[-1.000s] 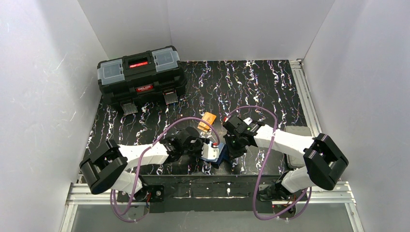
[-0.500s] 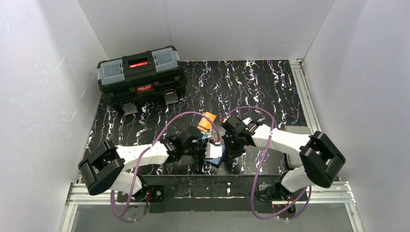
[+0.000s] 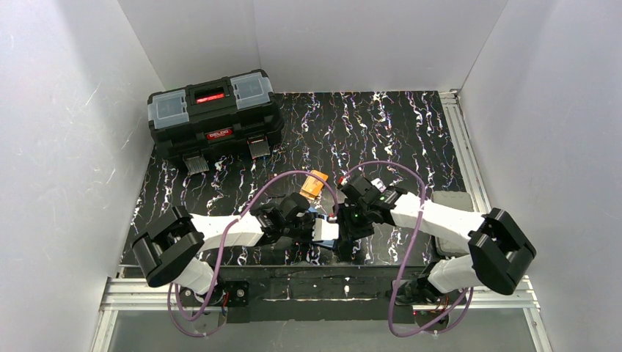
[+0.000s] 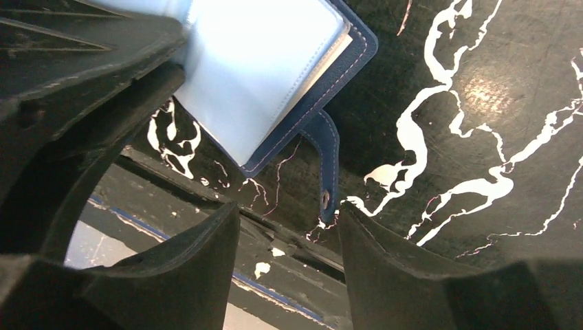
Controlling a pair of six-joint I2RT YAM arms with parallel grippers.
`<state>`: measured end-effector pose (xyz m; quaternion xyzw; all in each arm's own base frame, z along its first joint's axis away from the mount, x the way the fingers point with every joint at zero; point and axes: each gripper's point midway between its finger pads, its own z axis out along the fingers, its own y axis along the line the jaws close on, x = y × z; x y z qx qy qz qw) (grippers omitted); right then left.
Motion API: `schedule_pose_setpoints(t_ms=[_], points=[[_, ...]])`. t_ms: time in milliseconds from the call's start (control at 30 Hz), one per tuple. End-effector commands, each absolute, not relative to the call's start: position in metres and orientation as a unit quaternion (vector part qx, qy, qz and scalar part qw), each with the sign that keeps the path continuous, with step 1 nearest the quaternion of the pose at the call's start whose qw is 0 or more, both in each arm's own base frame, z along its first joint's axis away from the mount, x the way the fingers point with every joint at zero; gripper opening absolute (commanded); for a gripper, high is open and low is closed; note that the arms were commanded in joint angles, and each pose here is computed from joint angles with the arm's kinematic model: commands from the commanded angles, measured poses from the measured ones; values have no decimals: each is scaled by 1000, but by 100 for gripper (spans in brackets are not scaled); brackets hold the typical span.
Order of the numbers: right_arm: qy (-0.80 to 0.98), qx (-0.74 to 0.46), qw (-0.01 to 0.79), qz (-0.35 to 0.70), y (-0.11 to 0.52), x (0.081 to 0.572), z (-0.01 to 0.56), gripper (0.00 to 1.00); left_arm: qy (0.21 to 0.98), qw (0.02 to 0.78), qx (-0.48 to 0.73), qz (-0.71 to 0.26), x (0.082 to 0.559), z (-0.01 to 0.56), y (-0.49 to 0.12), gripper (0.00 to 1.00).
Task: Put the credit cards into the card holder
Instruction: Open the card holder at the center of the board.
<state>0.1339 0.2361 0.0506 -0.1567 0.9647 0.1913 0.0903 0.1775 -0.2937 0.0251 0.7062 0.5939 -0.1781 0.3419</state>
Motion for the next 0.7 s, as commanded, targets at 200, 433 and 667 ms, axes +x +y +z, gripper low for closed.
schedule_pose_setpoints(t_ms=[200, 433, 667], points=[[929, -107, 162, 316, 253, 180, 121, 13, 602, 308, 718, -167, 170, 15, -277, 26], [905, -116, 115, 393, 289, 186, 126, 1, 601, 317, 715, -166, 172, 20, -278, 26], [913, -107, 64, 388, 301, 190, 93, 1, 604, 330, 705, -170, 174, 26, -282, 25]])
